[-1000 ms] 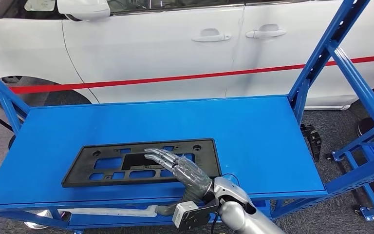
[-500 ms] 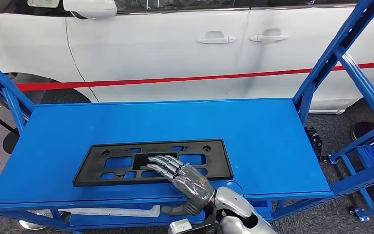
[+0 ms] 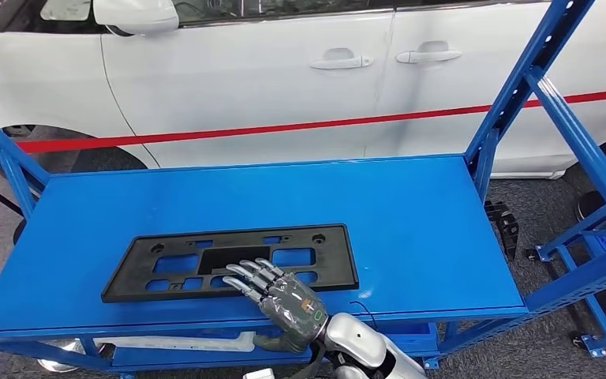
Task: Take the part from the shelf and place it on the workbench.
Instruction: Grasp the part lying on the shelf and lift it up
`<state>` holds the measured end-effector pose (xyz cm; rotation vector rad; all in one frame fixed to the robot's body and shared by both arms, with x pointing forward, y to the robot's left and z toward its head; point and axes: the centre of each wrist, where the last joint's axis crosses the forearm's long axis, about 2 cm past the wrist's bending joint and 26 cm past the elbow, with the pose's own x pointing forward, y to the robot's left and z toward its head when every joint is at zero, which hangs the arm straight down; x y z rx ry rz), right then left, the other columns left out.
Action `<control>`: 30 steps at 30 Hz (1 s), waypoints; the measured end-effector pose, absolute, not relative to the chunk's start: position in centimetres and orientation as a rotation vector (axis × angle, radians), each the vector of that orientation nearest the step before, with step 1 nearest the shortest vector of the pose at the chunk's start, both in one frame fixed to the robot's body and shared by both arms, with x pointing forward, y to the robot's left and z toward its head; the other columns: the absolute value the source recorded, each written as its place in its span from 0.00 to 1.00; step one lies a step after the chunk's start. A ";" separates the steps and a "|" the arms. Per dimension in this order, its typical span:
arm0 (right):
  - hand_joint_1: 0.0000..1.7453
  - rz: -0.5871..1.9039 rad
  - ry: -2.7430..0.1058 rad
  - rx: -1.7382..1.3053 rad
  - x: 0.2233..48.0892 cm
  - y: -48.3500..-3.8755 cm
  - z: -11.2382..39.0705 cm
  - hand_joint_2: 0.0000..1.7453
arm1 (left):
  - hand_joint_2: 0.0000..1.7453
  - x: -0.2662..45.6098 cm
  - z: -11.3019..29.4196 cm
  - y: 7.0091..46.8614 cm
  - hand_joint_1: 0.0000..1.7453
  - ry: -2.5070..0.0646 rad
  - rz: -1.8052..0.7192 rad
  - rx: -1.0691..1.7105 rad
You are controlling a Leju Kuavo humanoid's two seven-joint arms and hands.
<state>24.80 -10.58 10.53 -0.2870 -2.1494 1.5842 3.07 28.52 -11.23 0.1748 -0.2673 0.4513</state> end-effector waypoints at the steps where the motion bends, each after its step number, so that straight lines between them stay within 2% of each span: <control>1: 0.00 1.587 -2.146 -0.282 24.8 -10.4 10.4 1.00 | 0.00 3.1 -11.2 28.6 0.00 -0.267 0.451 0.176; 23: 0.00 1.575 -2.147 -0.276 25.0 -8.0 10.5 1.00 | 0.00 3.3 -11.2 28.8 0.00 -0.273 0.422 0.179; 30: 0.00 1.594 -2.150 -0.383 25.5 -6.6 10.8 1.00 | 0.00 3.2 -11.2 29.0 0.00 -0.274 0.396 0.179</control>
